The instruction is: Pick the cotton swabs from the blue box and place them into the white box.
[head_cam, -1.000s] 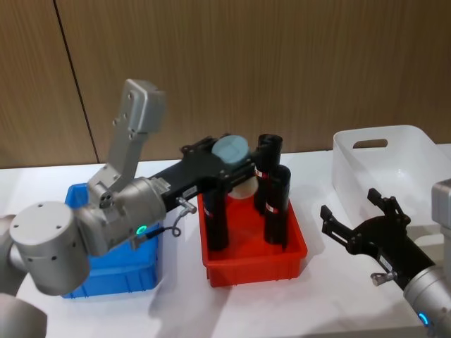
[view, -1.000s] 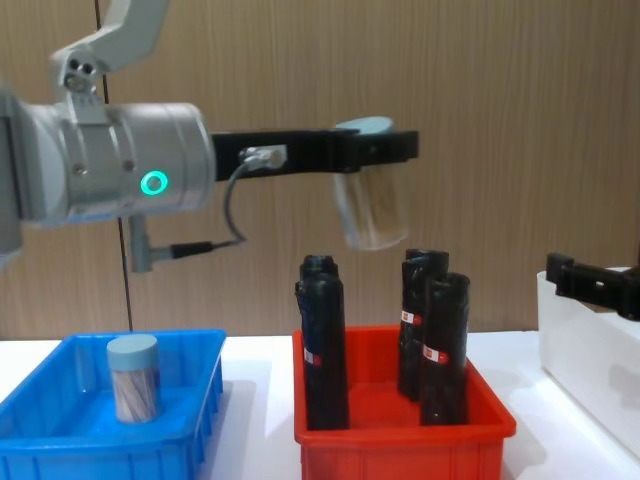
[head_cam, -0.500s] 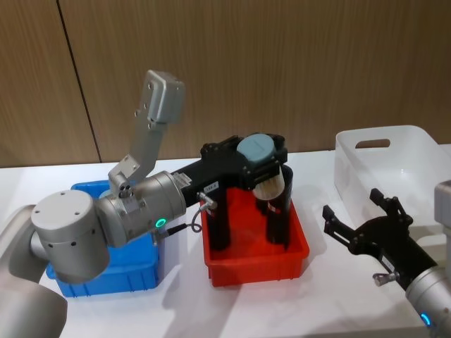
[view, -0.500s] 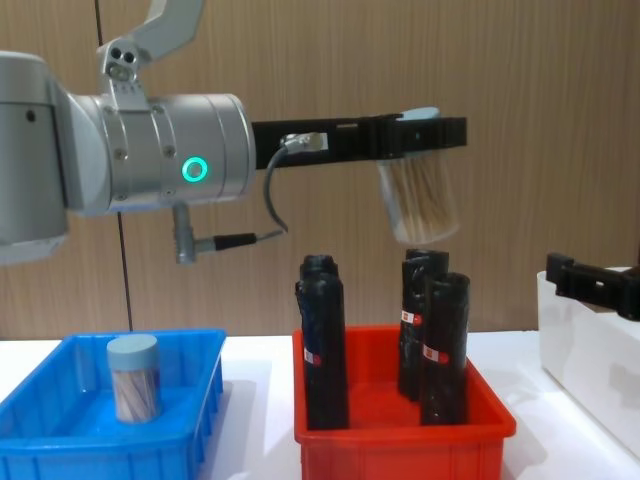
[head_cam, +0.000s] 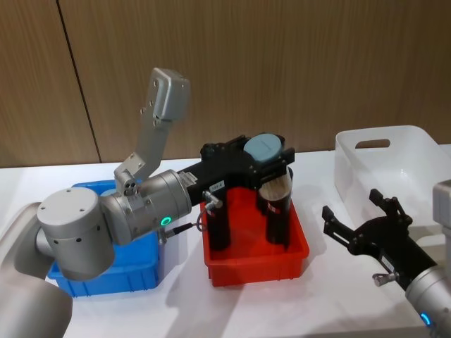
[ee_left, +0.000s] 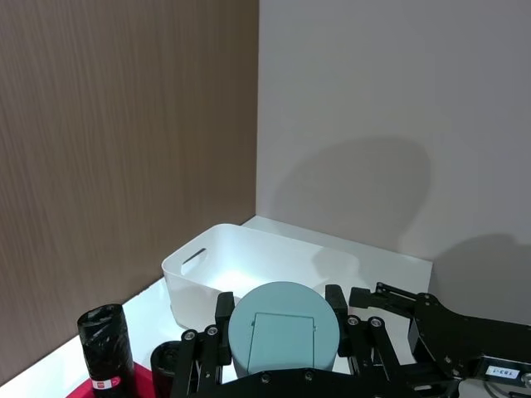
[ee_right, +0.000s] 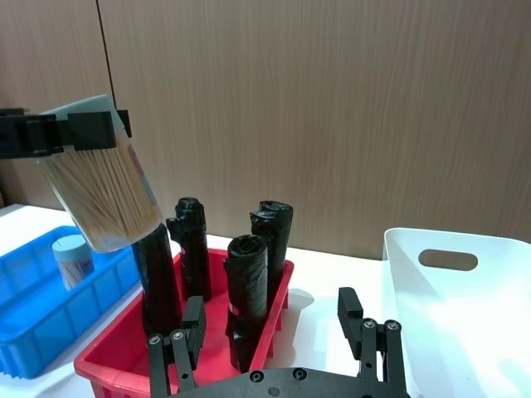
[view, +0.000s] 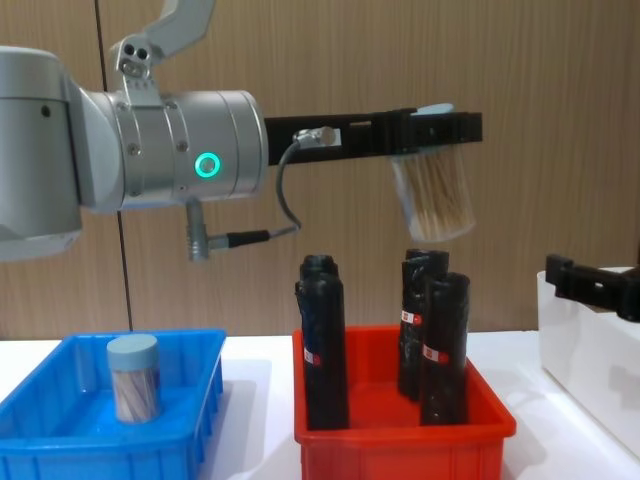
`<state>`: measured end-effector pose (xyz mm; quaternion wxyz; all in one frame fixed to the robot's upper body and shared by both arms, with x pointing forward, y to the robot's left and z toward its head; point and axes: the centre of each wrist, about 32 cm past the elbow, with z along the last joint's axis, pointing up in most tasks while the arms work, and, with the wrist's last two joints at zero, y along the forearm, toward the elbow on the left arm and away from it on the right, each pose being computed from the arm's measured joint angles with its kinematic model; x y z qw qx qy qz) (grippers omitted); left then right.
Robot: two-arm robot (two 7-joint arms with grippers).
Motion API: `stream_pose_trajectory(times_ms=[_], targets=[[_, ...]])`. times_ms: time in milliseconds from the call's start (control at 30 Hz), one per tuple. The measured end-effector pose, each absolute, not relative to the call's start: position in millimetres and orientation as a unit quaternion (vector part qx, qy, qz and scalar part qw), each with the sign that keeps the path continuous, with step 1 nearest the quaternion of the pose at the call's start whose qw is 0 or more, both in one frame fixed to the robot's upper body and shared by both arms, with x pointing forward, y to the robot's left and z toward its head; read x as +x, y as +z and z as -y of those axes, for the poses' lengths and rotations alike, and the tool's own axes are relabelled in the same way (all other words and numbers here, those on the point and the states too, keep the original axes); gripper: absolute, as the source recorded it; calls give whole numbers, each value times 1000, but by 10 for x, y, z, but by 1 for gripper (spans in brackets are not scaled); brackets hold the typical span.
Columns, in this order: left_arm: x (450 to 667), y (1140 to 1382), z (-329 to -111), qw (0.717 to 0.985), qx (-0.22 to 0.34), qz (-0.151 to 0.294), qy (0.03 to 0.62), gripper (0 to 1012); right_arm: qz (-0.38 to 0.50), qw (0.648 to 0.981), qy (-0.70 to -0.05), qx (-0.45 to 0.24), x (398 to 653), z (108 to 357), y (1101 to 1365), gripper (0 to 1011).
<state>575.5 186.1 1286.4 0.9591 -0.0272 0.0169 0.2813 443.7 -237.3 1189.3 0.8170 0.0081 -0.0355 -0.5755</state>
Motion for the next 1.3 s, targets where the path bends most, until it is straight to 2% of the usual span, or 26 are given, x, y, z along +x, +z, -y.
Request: stream_pose_trajectory(times_ms=[633, 1300], targets=[[5765, 12869, -1843, 960, -28, -20, 277, 669, 38, 841, -537, -41, 4552, 2410, 12070, 1002], [5768, 12871, -1839, 961, -29, -21, 276, 669, 38, 871, -487, -49, 4744, 2284, 12325, 1002]])
